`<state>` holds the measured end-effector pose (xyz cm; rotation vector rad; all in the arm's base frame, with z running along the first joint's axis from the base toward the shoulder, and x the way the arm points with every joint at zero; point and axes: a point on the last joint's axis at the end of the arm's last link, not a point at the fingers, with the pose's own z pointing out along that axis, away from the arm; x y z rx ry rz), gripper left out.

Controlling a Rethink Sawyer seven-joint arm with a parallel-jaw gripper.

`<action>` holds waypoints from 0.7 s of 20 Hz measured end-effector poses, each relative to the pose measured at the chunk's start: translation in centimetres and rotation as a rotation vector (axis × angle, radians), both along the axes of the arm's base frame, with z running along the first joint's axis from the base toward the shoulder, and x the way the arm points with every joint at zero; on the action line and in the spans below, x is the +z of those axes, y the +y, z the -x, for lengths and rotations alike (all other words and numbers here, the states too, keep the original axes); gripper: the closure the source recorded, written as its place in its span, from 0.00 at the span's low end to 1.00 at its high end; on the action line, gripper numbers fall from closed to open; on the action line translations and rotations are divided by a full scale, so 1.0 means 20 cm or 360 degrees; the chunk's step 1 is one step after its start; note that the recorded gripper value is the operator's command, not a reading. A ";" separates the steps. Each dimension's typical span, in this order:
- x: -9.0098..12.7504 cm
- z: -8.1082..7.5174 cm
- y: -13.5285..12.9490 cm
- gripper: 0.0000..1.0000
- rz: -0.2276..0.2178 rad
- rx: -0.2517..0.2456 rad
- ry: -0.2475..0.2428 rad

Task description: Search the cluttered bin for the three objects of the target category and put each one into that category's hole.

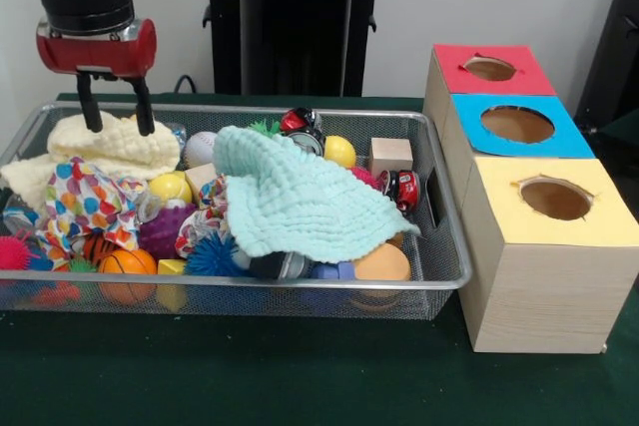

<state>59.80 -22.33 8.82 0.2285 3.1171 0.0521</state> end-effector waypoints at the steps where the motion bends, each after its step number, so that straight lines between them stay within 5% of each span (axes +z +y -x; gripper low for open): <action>1: 0.00 -0.02 -0.01 0.00 0.0004 -0.0003 -0.0007; 14: -0.06 -0.17 -0.08 0.00 0.0011 -0.0023 -0.0038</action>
